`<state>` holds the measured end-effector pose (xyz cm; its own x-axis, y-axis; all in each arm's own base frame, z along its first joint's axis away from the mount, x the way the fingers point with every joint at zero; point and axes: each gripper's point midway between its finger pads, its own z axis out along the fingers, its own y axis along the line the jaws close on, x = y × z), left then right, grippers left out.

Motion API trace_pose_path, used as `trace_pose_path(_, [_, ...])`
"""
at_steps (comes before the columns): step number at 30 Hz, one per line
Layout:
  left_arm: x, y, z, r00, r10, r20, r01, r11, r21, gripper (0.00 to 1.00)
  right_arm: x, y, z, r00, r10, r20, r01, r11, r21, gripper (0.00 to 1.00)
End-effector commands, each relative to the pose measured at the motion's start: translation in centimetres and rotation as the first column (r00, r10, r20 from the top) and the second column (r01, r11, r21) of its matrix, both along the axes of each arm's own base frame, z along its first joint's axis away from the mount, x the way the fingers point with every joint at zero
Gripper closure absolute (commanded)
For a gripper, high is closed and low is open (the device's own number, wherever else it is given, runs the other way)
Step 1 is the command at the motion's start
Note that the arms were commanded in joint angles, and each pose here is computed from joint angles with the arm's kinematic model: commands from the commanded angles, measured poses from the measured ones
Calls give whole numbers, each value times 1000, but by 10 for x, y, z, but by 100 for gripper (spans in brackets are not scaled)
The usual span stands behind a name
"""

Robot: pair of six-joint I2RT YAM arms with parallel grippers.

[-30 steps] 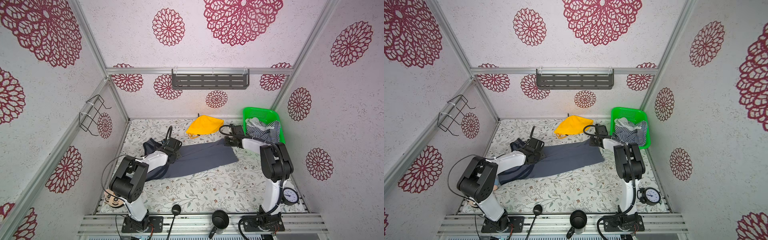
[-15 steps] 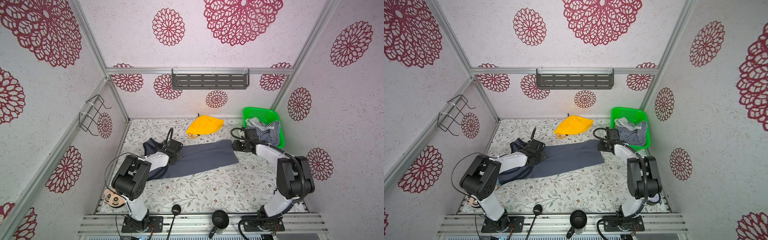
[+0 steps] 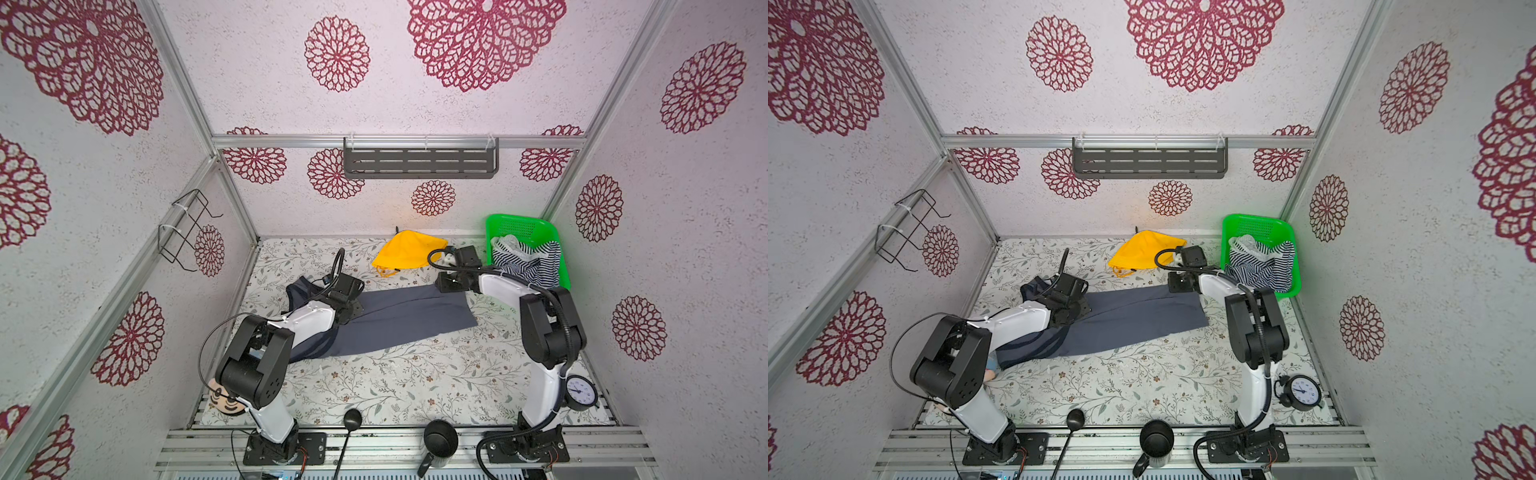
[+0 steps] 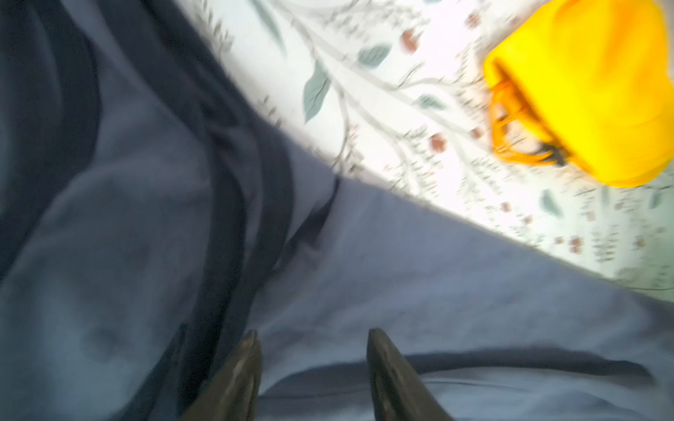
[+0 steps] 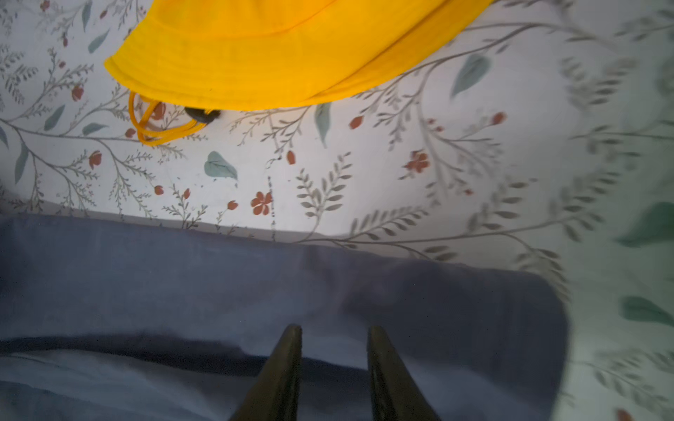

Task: Fold and stack tank tops
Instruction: Smooth out the tank top at the center of the table.

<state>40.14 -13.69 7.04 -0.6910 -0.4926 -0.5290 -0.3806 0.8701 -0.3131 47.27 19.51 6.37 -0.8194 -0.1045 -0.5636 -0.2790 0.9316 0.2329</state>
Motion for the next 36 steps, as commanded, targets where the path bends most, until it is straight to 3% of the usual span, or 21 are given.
trace_pose_path(1, [11,4,36,997,-6,71,4,1000,25,49,-4,13,7,999,52,14,-52,999,12,67])
trace_pose_path(9, [24,-5,42,996,-34,85,33,999,13,48,-77,-7,-33,986,148,-73,-154,986,-72,67])
trace_pose_path(12, [29,-12,40,995,-39,87,40,999,-12,48,-89,-13,-41,983,156,-92,-161,985,-56,67])
trace_pose_path(16, [34,-30,39,994,-53,94,58,997,-56,48,-81,-16,-33,989,111,-94,-113,994,-7,67])
trace_pose_path(23, [39,-94,23,989,-121,81,134,974,-181,48,-54,1,26,1000,12,-3,-12,989,146,67])
trace_pose_path(28, [22,-128,0,988,-142,54,152,955,-255,48,-46,-34,22,984,-174,-43,179,969,172,67])
trace_pose_path(36, [-1,-177,-47,965,-255,-57,232,936,-265,48,-49,-70,22,970,-244,-12,243,961,132,66])
